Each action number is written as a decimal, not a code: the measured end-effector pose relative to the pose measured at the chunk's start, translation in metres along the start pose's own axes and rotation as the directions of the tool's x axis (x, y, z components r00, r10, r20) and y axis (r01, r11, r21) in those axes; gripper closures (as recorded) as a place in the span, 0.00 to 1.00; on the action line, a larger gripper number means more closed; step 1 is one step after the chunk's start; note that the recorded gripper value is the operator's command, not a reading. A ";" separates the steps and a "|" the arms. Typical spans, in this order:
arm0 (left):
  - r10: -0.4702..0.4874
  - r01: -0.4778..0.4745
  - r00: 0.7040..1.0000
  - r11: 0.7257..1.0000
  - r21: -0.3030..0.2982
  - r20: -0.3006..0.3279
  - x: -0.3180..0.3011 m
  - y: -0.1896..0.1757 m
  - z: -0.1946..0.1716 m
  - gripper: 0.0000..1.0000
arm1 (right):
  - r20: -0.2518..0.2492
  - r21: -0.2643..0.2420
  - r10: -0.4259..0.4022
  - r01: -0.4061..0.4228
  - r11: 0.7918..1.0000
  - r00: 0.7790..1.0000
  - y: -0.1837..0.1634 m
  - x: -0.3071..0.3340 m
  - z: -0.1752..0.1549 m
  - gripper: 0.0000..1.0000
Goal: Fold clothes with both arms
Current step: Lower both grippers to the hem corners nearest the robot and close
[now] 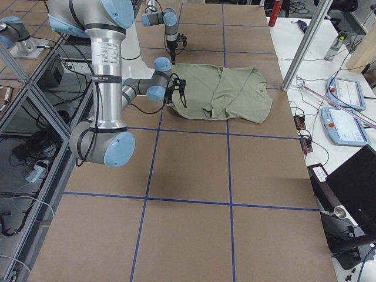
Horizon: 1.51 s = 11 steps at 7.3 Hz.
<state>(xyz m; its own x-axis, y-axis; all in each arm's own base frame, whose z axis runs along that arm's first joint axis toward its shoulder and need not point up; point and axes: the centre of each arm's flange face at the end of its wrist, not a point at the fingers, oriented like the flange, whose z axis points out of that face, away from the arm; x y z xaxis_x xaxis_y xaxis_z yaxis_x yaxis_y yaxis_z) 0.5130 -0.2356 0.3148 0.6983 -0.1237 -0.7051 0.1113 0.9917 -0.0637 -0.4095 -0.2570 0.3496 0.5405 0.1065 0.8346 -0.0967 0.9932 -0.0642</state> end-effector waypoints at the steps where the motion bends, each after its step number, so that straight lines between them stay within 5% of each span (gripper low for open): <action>1: -0.001 0.001 1.000 1.000 0.000 0.009 -0.001 0.000 0.005 0.18 | 0.001 0.002 0.001 -0.001 1.000 1.000 -0.001 0.000 -0.001 1.00; 3: -0.001 0.001 1.000 1.000 -0.002 0.011 0.001 0.002 0.008 0.36 | 0.002 0.004 0.004 -0.004 1.000 1.000 -0.004 0.001 -0.003 1.00; 7: 0.007 -0.007 1.000 1.000 -0.013 0.013 0.002 0.009 0.011 0.52 | 0.005 0.005 0.009 -0.009 1.000 1.000 -0.008 0.002 -0.006 1.00; 9: 0.008 -0.008 1.000 1.000 -0.014 0.011 0.003 0.010 0.010 0.81 | 0.004 0.007 0.010 -0.010 1.000 1.000 -0.008 0.003 -0.007 1.00; 11: 0.008 -0.008 1.000 1.000 -0.013 0.011 0.003 0.010 0.010 0.99 | 0.004 0.009 0.012 -0.012 1.000 1.000 -0.010 0.003 -0.008 1.00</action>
<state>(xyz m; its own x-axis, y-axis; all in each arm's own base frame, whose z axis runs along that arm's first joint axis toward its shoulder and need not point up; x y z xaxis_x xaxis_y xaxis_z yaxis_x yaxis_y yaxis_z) 0.5233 -0.2268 0.3190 0.7067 -0.1160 -0.6980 0.0963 0.9931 -0.0676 -0.4004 -0.2658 0.3488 0.5359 0.1181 0.8360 -0.1108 0.9914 -0.0690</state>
